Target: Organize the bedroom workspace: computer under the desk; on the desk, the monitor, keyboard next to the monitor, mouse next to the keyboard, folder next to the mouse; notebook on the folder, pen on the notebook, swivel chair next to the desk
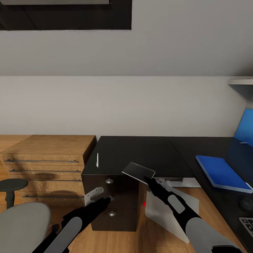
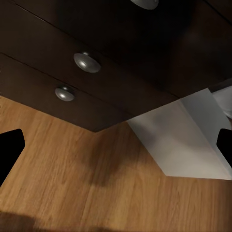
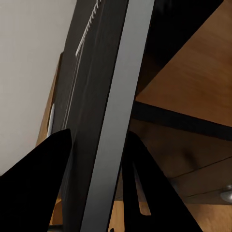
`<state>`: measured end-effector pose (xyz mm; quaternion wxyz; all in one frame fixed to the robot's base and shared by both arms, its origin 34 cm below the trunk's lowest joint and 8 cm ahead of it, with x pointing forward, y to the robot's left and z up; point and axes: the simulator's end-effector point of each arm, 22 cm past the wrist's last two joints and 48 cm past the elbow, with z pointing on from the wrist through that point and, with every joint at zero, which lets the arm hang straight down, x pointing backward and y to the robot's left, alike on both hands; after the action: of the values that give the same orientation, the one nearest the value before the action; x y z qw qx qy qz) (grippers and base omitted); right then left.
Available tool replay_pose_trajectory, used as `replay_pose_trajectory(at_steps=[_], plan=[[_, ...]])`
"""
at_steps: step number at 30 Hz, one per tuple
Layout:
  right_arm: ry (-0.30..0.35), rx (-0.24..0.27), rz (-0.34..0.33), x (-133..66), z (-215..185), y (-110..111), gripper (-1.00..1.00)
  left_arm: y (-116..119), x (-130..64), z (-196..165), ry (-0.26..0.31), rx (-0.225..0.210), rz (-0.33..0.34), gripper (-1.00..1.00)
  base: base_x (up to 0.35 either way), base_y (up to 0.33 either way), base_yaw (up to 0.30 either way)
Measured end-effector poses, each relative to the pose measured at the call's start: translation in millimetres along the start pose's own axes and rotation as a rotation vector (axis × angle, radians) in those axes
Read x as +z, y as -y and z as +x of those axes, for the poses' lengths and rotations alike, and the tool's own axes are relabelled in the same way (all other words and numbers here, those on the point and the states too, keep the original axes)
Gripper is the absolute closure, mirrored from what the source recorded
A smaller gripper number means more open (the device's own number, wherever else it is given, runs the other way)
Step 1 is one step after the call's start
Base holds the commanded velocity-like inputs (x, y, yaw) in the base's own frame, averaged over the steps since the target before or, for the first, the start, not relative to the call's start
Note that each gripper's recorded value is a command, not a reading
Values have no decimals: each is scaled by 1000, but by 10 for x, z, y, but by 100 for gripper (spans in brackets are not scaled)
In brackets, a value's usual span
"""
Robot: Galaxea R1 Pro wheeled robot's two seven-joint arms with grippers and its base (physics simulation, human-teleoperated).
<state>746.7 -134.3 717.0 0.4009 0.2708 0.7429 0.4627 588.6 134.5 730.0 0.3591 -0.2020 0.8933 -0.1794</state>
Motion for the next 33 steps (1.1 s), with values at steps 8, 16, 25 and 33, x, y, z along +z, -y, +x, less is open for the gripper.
replay_pose_trajectory(at_steps=[8, 16, 25, 33], plan=[[3, -2, -4, -1, -14, -11, 100, -22, 13, 9, -2, 1, -6, -100, 0, 0, 0], [24, -17, -40, 12, -128, -180, 100, -22, 12, 8, -2, 1, -6, -100, 0, 0, 0], [69, -70, -123, 8, -372, -593, 100, -22, 13, 9, -2, 1, -6, -100, 0, 0, 0], [104, -111, -183, -74, -514, -855, 100, -22, 13, 11, -3, 0, -6, -100, 0, 0, 0]])
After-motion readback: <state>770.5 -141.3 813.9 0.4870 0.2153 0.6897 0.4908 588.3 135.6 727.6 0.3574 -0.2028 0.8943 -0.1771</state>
